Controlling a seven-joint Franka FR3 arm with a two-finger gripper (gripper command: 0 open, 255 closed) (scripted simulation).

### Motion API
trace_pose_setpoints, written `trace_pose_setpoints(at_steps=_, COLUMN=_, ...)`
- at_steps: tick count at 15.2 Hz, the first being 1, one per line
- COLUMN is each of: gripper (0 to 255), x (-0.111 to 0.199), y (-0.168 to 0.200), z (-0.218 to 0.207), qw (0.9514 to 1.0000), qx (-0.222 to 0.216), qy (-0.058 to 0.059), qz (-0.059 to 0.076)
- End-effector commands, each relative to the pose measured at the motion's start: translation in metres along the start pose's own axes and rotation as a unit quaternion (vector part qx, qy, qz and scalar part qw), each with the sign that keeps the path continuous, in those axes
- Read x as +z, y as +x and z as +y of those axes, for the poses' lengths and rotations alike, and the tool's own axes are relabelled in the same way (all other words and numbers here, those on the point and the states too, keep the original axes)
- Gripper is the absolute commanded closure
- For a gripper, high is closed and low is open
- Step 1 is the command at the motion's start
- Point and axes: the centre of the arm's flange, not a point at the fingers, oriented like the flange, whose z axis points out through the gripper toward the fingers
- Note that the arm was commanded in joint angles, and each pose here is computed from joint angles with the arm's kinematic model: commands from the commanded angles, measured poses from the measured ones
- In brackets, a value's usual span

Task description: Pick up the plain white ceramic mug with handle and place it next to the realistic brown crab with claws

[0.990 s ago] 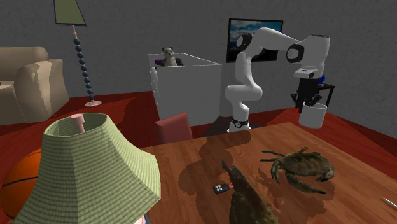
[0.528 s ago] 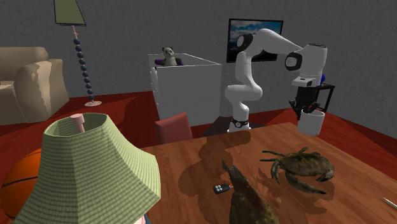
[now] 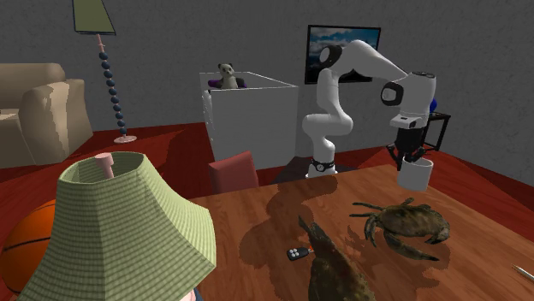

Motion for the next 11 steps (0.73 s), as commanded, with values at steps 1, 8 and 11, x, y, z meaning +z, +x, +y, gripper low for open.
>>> trace_pose_setpoints(at_steps=1, gripper=255, x=0.011, y=0.0, z=0.0, qw=1.0, qx=0.0, qy=0.0, qz=0.0)
trace_pose_setpoints(at_steps=8, gripper=255, x=0.048, y=-0.002, z=0.0, qw=1.0, qx=0.0, qy=0.0, qz=0.0)
trace_pose_setpoints(at_steps=11, gripper=255, x=0.052, y=-0.002, z=0.0, qw=1.0, qx=0.0, qy=0.0, qz=0.0)
